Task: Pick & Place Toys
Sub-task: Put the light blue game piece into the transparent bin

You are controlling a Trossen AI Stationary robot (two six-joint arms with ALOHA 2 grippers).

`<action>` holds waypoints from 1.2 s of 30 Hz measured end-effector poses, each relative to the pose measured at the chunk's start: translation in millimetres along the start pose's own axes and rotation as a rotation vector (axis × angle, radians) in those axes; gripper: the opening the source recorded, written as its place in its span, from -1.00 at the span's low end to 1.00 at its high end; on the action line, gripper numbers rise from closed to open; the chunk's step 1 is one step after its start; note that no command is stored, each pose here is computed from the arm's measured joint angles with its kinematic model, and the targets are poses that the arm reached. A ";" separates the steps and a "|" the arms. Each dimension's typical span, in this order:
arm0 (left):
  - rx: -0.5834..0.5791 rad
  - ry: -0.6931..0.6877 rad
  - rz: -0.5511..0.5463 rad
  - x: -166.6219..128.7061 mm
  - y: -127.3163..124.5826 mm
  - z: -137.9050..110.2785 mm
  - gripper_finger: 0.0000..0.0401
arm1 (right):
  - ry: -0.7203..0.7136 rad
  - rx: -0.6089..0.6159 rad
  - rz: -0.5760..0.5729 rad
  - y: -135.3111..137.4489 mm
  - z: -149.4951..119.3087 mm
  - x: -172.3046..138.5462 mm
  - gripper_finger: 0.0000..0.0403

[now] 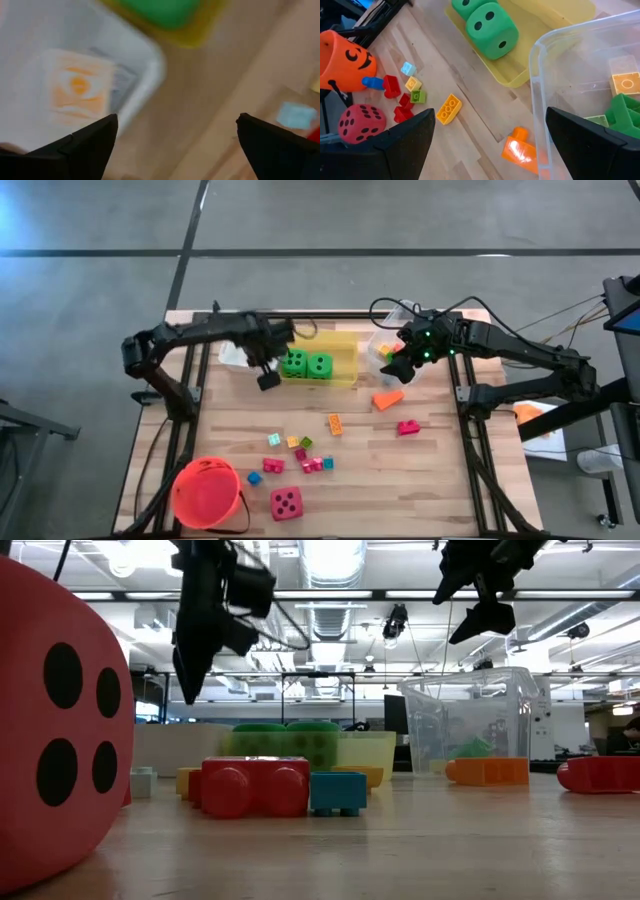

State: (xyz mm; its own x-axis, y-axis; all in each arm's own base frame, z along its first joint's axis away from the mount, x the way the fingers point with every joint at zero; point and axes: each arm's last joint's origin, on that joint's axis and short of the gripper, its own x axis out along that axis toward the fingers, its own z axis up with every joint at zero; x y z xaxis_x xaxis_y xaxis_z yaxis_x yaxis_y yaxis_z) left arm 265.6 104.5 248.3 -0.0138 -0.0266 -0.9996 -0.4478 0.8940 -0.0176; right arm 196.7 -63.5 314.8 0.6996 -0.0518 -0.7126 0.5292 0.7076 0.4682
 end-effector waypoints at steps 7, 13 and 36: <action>0.272 -0.076 0.041 -0.5 -78.7 -13.6 0.75 | -0.004 -0.002 0.002 0.2 0.4 0.0 0.86; 0.338 -0.145 0.014 17.1 -114.9 -24.1 0.58 | -0.004 -0.001 0.003 0.2 0.4 0.0 0.86; 0.366 -0.123 -0.130 76.4 -160.7 -69.2 0.50 | 0.002 0.021 0.008 0.3 0.1 0.0 0.86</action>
State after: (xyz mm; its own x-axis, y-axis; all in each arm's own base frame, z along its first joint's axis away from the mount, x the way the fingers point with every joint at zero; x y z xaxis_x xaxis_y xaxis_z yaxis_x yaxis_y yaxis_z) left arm 274.6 -72.1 176.4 0.1391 -0.1164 -0.9834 -0.0905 0.9874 -0.1296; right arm 197.0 -63.3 315.0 0.7034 -0.0446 -0.7094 0.5332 0.6932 0.4850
